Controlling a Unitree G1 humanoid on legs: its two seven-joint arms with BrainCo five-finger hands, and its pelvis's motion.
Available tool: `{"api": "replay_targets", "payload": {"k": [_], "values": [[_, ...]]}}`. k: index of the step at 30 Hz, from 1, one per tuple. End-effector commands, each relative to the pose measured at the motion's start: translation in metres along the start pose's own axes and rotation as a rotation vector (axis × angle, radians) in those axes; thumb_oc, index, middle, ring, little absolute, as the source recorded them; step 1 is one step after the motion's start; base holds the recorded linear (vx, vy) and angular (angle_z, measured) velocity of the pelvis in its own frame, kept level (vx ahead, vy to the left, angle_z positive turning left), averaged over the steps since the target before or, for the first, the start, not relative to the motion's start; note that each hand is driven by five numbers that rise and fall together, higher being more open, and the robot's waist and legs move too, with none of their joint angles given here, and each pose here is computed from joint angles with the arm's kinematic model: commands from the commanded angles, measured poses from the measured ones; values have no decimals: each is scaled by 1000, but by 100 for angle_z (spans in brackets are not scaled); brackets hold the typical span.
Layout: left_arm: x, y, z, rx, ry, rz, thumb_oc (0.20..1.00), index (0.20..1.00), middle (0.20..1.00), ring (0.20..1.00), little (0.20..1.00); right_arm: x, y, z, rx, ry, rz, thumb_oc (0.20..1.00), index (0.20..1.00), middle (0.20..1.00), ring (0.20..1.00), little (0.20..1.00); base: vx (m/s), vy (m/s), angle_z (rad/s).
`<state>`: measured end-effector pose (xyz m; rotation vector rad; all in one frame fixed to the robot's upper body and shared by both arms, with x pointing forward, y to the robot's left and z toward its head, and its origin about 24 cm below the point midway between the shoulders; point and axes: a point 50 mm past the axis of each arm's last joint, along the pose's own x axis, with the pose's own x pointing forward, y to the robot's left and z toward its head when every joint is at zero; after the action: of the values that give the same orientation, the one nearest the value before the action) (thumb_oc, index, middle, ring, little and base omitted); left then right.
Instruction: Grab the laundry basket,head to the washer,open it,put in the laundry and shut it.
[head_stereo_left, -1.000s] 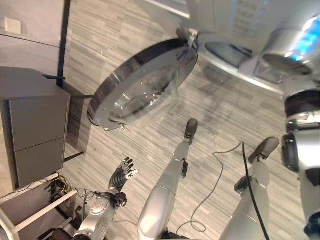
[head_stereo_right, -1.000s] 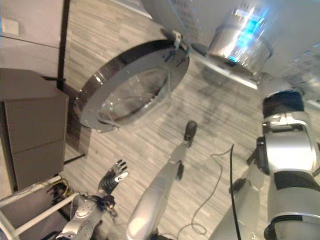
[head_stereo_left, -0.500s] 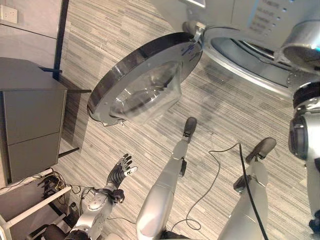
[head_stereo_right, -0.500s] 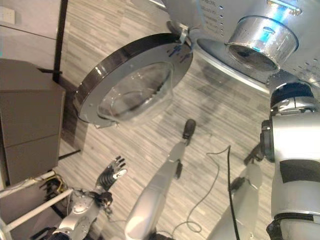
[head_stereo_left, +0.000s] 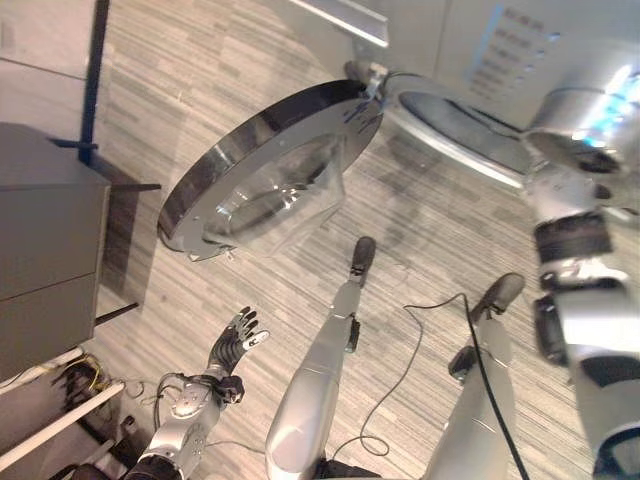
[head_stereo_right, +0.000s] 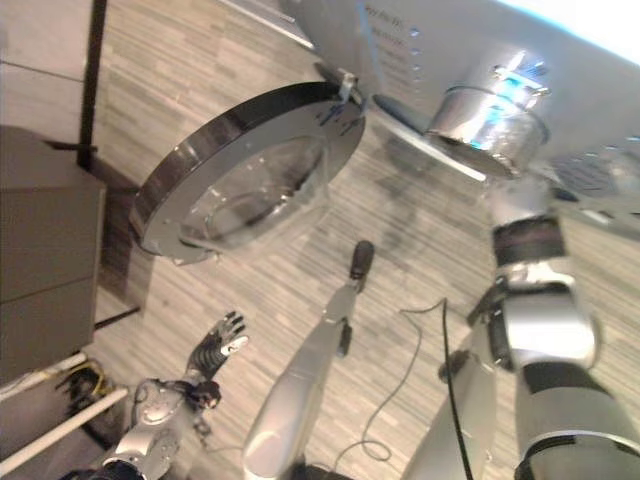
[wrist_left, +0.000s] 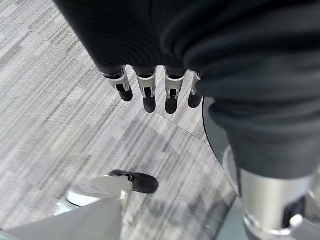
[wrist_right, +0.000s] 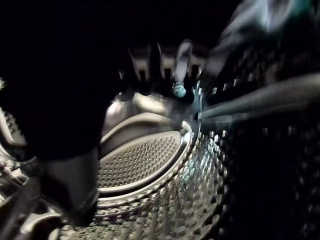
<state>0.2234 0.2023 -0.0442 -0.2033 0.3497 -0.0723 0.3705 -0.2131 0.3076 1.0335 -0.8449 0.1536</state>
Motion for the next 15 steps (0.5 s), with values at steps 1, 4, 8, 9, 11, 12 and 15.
{"api": "replay_targets", "payload": {"k": [1,4,8,9,11,12,15], "values": [[-19,4,-40,-27,135,41,1000,1000,1000,1000,1000,-22,34,12,117,-155,274,1000,1000,1000,1000,1000,-40,55,-18],[-21,1,-46,-44,155,47,1000,1000,1000,1000,1000,-53,11,-19,253,-92,170,1000,1000,1000,1000,1000,-35,64,-14],[-21,-1,-49,-75,159,51,1000,1000,1000,1000,1000,-85,-14,-43,252,19,58,1000,1000,1000,1000,1000,-23,21,-5],[-21,-3,-49,-93,157,48,1000,1000,1000,1000,1000,-100,-24,-52,277,60,5,1000,1000,1000,1000,1000,-22,39,5],[-21,-7,-51,-125,158,41,1000,1000,1000,1000,1000,-129,-47,-71,287,162,-109,1000,1000,1000,1000,1000,-38,54,4],[-22,-7,-52,-131,162,44,1000,1000,1000,1000,1000,-141,-55,-77,270,213,-141,1000,1000,1000,1000,1000,-27,30,-4],[-23,-5,-53,-156,161,62,1000,1000,1000,1000,1000,-220,-103,-90,195,431,-405,1000,1000,1000,1000,1000,18,15,-43]]}}
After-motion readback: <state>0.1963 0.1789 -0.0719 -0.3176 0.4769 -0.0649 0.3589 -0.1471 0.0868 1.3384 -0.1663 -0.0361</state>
